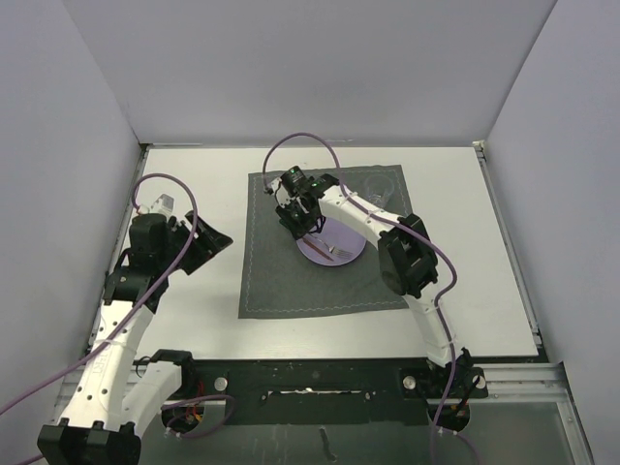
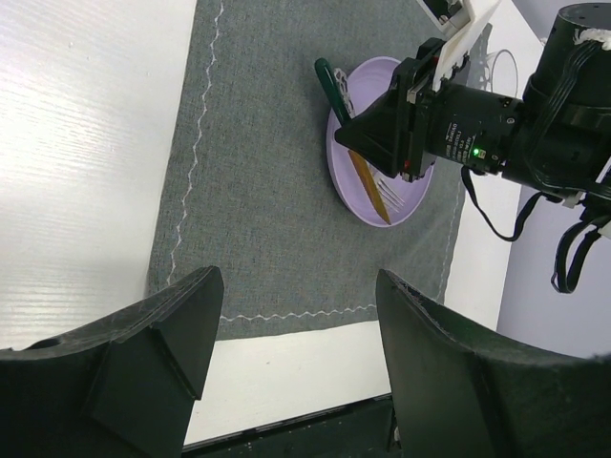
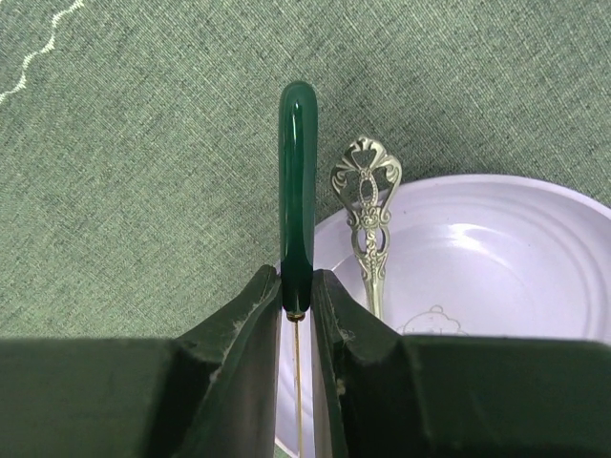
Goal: Set the dinner table for one person
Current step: Pick up the knife with the napkin, then place the knife on the napkin.
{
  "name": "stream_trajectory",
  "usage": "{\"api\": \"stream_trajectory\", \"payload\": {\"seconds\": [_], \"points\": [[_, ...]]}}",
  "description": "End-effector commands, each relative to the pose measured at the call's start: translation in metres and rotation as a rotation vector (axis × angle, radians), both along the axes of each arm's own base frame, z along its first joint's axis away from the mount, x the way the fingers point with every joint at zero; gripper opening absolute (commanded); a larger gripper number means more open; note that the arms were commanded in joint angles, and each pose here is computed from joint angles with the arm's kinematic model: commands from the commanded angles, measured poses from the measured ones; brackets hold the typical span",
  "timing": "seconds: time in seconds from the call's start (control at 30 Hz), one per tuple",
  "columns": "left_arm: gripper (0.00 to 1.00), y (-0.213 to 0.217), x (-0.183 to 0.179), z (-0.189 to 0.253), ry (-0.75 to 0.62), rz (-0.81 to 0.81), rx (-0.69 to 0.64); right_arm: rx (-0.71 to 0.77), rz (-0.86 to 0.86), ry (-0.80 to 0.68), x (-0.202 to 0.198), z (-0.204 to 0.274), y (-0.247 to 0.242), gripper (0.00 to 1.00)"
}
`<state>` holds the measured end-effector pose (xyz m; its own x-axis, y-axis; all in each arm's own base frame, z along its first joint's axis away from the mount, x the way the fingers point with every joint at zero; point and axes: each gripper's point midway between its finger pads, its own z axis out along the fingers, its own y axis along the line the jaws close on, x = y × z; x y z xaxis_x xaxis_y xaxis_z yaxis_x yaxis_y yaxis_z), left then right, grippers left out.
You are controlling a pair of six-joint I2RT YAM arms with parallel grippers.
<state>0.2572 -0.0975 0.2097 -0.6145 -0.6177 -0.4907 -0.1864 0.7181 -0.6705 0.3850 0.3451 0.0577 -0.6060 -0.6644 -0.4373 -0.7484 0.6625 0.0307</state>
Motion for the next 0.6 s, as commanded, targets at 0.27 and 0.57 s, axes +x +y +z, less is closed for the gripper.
{"api": "stream_trajectory", "payload": {"seconds": [0.27,0.57], "points": [[0.64,-0.006,-0.006,0.041,-0.11,-0.032,-0.028,-0.006,-0.048,-0.238,0.001,0.129,-0.026,0.0],[0.64,-0.022,0.003,0.038,-0.086,-0.102,-0.079,-0.39,-0.305,-0.296,-0.041,0.153,-0.134,0.0]]}}
